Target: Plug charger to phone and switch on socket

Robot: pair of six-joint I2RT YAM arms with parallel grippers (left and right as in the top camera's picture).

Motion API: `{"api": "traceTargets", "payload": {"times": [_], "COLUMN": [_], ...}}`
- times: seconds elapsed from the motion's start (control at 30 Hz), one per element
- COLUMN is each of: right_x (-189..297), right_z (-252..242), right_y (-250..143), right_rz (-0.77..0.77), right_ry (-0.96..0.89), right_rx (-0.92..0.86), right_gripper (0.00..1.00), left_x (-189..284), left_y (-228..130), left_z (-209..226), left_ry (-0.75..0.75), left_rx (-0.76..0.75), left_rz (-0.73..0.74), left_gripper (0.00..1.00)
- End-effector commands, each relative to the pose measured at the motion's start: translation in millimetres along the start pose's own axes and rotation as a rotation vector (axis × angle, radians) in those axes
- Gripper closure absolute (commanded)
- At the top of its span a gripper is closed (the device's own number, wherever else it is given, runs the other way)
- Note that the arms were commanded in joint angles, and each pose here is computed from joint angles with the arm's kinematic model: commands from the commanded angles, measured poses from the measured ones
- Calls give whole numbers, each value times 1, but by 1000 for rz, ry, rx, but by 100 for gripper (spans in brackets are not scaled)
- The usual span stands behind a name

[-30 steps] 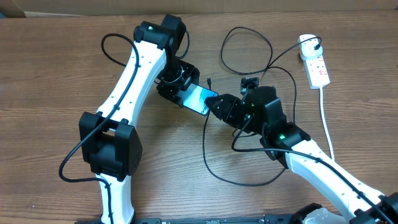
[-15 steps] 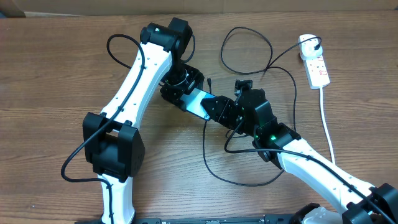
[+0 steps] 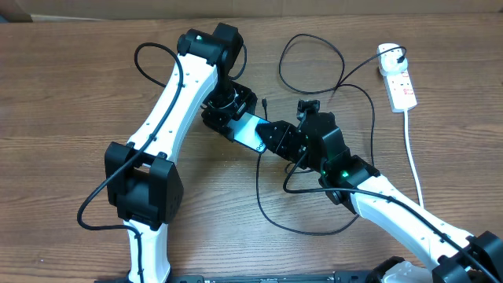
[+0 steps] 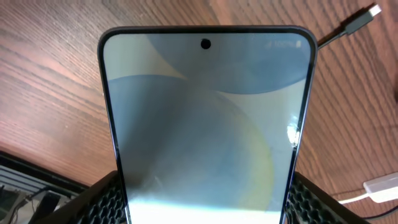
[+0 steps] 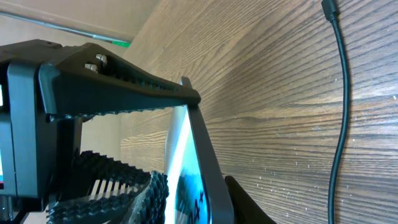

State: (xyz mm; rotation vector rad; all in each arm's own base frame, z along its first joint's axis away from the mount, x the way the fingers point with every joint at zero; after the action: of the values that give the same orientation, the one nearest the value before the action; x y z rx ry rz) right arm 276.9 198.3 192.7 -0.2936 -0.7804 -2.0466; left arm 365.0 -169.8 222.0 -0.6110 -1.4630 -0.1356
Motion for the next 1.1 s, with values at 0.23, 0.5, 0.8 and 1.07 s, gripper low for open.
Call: {"api": "traceTargets", "payload": {"times": [0.23,0.5,0.8,1.07], "right_x": [-13,-18,-26,-33], "right_z": [2,9,6,4], "right_y": [0,1,1,-1], "right_rz": [4,-17,-13,8], "right_ry": [1,50,60,87], "right_rx": [8,27,28,32], "right_gripper": [72,71,72,75], "left_x": [14,13,13,13], "left_y": [-2,-5,-5,-4], "left_z": [-4,-5,-5,-5], "left_ry": [-61,-59,-59,-57], "left_rx": [-29,-25,-29,-30], "left_rz": [-72,-103,-115,-135], "left_gripper": [96,96,96,96]}}
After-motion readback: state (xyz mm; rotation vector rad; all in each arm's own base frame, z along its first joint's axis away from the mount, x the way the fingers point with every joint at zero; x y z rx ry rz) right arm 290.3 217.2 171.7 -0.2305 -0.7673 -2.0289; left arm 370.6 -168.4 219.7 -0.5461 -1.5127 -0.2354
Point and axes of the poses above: each gripper's point midway between its finger pads, its own x axis back along the fingers, its own z axis along the line the jaws close on, y = z × x, the point moved 9 cm from there along x, back along the fingers, and after that the axes turned 8 degrees about x, right-handed, at the moved point
